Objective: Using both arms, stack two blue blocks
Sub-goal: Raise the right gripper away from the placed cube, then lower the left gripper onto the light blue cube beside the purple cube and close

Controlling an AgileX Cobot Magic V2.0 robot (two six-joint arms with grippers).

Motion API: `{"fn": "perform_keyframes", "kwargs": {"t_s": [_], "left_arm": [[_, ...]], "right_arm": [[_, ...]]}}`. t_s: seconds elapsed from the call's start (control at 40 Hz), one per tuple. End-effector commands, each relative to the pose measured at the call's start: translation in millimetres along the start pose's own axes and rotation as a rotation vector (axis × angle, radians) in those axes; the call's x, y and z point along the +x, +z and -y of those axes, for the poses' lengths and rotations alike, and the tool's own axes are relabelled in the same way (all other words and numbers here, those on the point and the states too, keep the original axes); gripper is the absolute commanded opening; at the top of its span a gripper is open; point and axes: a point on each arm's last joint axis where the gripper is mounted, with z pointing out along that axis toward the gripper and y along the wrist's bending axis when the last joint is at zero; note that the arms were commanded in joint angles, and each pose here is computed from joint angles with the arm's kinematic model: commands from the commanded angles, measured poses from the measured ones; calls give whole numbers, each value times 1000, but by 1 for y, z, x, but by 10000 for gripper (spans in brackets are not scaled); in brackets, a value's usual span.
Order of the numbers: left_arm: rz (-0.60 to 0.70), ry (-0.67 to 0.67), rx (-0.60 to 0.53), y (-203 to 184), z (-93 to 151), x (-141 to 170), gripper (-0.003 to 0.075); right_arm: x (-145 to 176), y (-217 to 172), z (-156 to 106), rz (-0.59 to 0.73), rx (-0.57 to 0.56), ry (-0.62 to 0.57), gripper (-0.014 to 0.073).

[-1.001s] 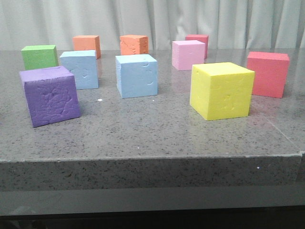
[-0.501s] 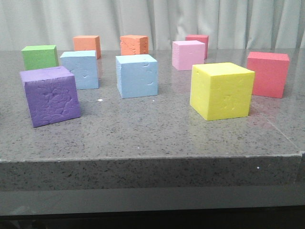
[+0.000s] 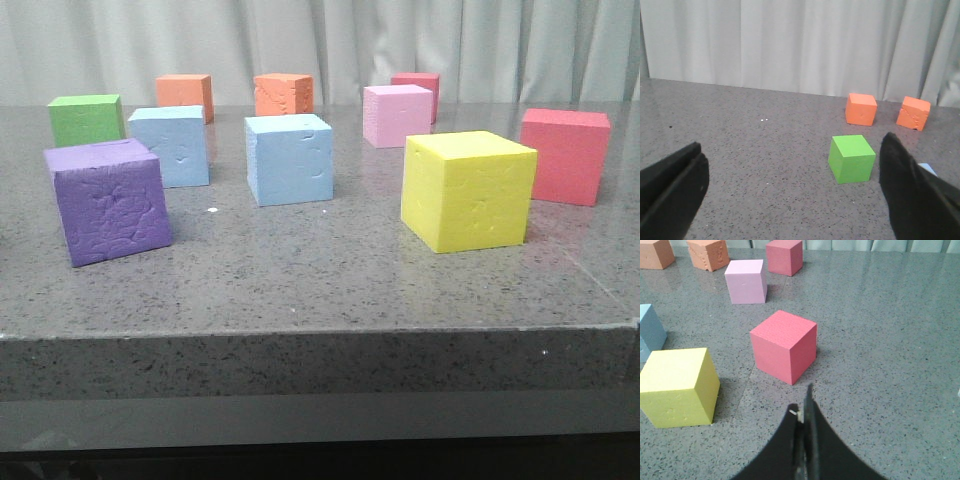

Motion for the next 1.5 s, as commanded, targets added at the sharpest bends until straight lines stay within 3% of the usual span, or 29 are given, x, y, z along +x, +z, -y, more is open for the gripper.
{"fn": "perform_keyframes", "kwargs": {"t_s": [0.0,0.18,0.38,0.58,0.88,1.25,1.48], "left_arm": [[73,6,51,10,7,-24,673],[-5,33,201,43,32,-40,673],[-102,95,393,87,83,-46,673],[-303,154,478,142,131,-41,673],[-557,149,462,211,167,-37,673],[-828,-35,260,266,165,-13,673],[-888,-34,238,273,167,1,673]], "right_arm": [[-16,-3,-1,112,-6,-23,-66],[-16,-3,-1,112,-6,-23,-66],[-16,-3,-1,111,-6,-23,-66],[-16,-3,-1,111,-6,-22,-66],[-16,-3,-1,111,-8,-14,-66],[-16,-3,-1,111,-9,-12,-66],[-16,-3,-1,111,-9,-12,-66]]}}
